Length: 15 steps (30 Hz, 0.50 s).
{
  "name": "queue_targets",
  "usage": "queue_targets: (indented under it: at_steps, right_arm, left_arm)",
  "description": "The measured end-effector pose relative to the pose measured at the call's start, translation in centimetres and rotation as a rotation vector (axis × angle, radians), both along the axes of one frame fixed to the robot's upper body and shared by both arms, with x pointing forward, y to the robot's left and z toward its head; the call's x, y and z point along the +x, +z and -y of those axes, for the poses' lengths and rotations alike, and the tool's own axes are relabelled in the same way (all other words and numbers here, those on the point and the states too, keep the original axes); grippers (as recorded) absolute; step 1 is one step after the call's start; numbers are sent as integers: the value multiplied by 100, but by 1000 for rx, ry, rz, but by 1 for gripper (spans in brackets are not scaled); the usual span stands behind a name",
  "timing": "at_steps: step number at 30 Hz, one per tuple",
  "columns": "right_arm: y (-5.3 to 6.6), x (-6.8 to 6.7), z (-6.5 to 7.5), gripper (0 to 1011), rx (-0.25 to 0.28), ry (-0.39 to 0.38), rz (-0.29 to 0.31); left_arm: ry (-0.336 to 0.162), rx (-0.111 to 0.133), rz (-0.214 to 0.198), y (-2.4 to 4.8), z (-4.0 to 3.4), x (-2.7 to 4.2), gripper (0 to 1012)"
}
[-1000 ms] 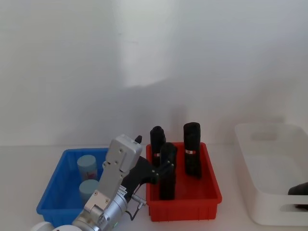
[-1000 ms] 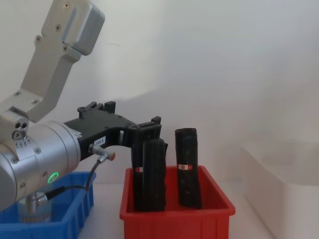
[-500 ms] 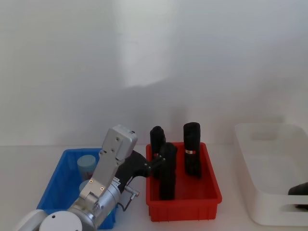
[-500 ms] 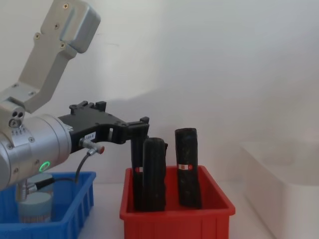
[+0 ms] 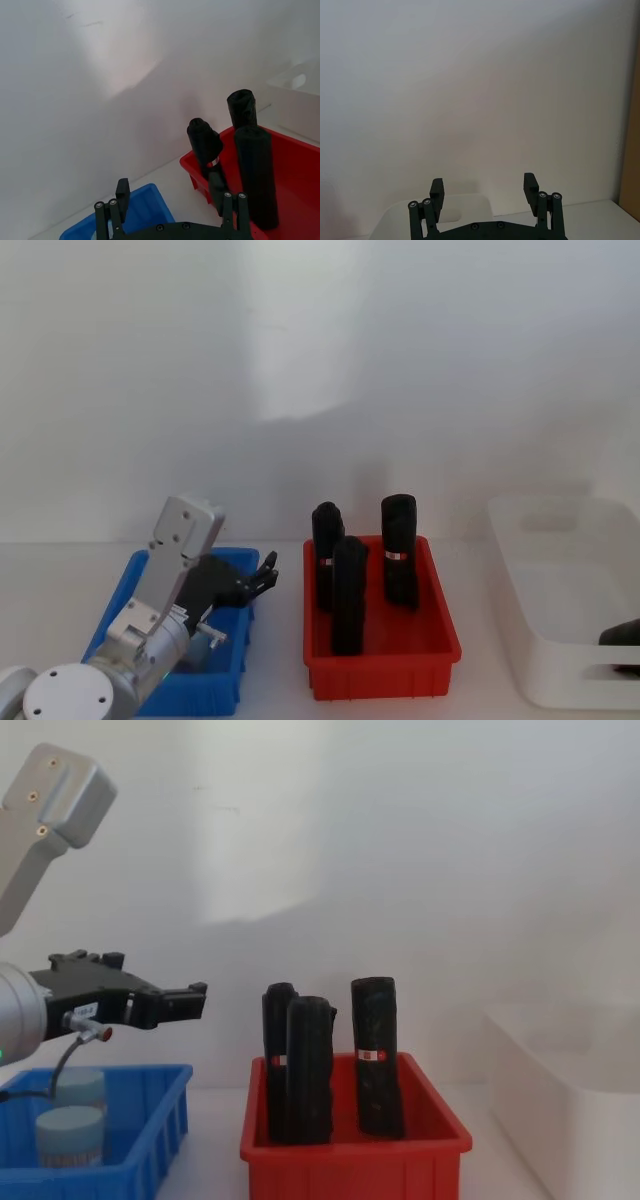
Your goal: Pick the cotton swabs from the blue box and place them into the white box.
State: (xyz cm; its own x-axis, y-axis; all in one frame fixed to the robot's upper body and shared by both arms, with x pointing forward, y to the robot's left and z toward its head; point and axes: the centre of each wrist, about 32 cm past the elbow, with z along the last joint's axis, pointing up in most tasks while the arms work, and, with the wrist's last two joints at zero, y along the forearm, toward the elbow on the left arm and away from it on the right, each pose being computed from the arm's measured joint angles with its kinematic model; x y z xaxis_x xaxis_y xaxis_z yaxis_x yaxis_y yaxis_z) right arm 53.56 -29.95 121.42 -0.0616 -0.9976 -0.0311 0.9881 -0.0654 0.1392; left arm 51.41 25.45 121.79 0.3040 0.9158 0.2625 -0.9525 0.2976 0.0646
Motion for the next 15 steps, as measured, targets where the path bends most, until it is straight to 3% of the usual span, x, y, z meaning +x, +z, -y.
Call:
queue_targets:
  at_steps: [7,15]
  right_arm:
    - [0,0,1,1002,0,-1,0]
    - [0,0,1,1002,0,-1,0]
  left_arm:
    - [50,0,-62,-7,-237,-46,1003]
    - [58,-2,-120,-16,-397,-88,1003]
